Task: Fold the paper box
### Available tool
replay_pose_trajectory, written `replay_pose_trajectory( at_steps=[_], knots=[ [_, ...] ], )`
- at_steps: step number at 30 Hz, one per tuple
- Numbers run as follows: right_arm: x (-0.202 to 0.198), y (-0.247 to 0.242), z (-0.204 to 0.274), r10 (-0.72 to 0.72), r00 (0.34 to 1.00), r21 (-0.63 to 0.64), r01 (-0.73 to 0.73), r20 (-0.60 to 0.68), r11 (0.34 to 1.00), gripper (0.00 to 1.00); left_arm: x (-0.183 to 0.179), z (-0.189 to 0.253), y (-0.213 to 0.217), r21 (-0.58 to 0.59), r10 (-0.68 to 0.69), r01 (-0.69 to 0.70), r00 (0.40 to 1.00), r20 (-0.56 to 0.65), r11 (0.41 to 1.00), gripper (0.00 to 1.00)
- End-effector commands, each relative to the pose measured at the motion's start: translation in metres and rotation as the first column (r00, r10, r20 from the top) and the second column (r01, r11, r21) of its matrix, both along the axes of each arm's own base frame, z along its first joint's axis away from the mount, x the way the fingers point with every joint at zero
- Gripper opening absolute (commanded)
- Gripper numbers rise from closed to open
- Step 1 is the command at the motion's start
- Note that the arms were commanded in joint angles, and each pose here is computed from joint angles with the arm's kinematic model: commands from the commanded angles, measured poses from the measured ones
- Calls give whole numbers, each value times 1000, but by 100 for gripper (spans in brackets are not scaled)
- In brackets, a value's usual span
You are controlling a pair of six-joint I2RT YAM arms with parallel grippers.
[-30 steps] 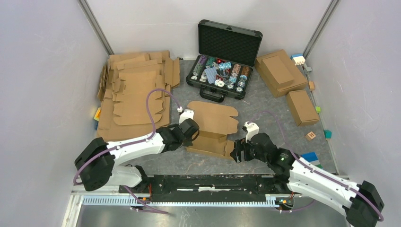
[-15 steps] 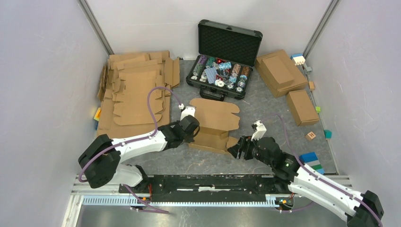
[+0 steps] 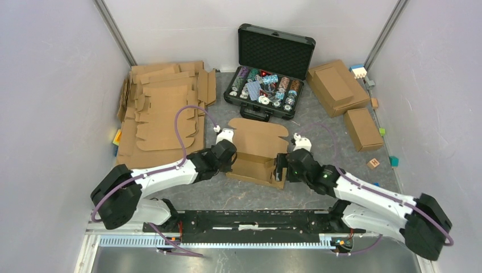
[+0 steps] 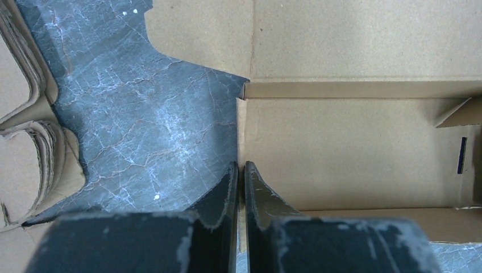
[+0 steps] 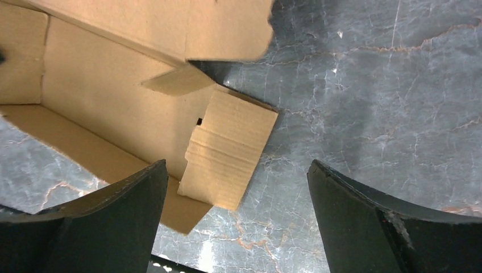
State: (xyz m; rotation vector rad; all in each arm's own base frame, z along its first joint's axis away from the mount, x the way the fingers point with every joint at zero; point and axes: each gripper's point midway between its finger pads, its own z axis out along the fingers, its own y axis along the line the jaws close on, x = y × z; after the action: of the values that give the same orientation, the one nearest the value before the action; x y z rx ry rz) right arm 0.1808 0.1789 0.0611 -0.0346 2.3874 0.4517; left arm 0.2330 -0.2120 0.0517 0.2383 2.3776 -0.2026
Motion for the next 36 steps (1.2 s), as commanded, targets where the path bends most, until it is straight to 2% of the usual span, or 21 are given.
replay_pose_trajectory(
  at_steps=[1, 7, 13, 21, 29, 36],
  knots=[
    [12, 0, 5, -11, 1000, -139, 12, 4, 990, 98, 2, 4, 0, -9, -26, 27, 999, 27, 1000, 2],
    [22, 4, 2, -79, 997, -236, 77, 1, 969, 93, 2, 3, 1, 0, -22, 22, 999, 24, 1000, 2],
    [20, 15, -14, -74, 996, -281, 59, -45, 958, 89, 2, 3, 2, 2, -18, 18, 1000, 25, 1000, 2],
    [19, -15, -14, -146, 989, -439, 118, -30, 891, 83, 4, 4, 7, 18, 5, -5, 999, 34, 1000, 2],
    [8, -45, 7, -180, 982, -374, 186, 51, 909, 83, 6, 1, 13, 55, 31, -33, 999, 28, 998, 2],
    [-3, -71, 7, -199, 978, -397, 208, 64, 894, 84, 6, 3, 14, 51, 36, -38, 999, 37, 998, 2]
  ],
)
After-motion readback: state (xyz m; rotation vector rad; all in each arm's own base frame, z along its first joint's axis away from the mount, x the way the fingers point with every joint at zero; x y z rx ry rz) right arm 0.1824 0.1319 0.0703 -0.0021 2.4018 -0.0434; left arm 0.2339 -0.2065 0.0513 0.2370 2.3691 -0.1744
